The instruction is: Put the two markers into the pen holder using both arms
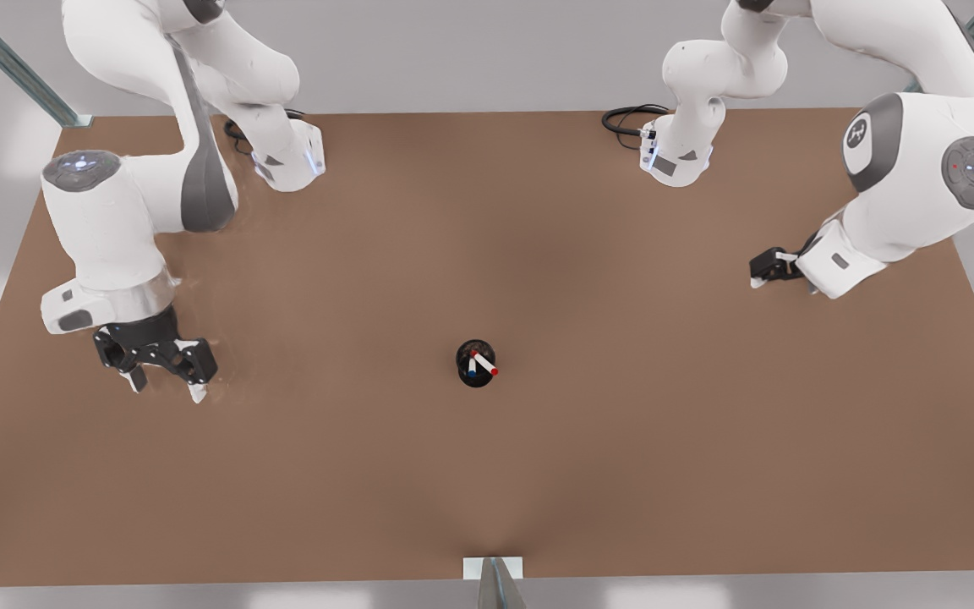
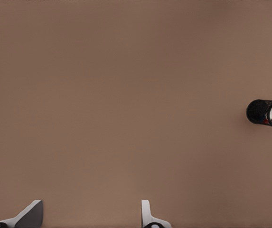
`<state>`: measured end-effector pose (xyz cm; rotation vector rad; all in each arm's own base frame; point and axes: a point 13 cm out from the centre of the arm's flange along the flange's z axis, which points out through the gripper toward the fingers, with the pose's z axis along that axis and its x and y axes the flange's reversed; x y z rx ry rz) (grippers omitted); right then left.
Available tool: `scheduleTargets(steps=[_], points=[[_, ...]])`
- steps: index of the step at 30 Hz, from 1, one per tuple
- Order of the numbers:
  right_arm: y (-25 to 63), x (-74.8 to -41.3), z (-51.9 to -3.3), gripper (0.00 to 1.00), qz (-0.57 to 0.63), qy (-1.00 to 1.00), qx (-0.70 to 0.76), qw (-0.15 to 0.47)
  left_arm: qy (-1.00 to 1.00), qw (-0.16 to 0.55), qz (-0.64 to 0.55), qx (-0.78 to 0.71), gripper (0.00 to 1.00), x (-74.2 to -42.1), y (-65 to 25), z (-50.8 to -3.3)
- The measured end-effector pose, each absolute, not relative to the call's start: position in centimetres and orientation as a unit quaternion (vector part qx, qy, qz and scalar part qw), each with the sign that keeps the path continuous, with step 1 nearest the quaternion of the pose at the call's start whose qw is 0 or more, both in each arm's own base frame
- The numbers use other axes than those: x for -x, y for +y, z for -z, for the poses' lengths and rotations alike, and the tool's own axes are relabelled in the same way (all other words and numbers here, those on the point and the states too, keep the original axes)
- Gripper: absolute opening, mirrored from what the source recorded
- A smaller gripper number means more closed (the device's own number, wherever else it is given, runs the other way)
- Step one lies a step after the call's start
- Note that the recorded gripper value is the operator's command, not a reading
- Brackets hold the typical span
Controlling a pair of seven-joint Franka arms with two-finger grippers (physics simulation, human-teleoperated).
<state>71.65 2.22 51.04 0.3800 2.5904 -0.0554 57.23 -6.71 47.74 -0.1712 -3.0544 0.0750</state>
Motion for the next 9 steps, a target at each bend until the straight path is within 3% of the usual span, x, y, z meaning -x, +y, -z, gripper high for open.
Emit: scheduleTargets(steps=[2, 4, 7, 9], points=[[-7.8, -69.1, -54.6, 0.96, 0.028, 0.952, -0.217, 0.214, -0.997, 0.036, -0.024, 0.061, 1.00, -57.7, -6.6, -47.6], [-6.6, -66.7, -53.7, 1.00, 0.020, 0.967, -0.206, 0.148, -0.997, 0.033, -0.023, 0.061, 1.00, -58.2, -6.0, -47.2], [-1.9, -69.8, -53.2, 1.00, 0.006, 0.982, -0.156, 0.103, -0.997, 0.028, -0.023, 0.065, 1.00, -58.8, -5.7, -46.8], [-1.3, -68.4, -52.7, 1.00, 0.005, 0.988, -0.138, 0.068, -0.997, 0.030, -0.022, 0.071, 1.00, -59.2, -5.9, -46.1]])
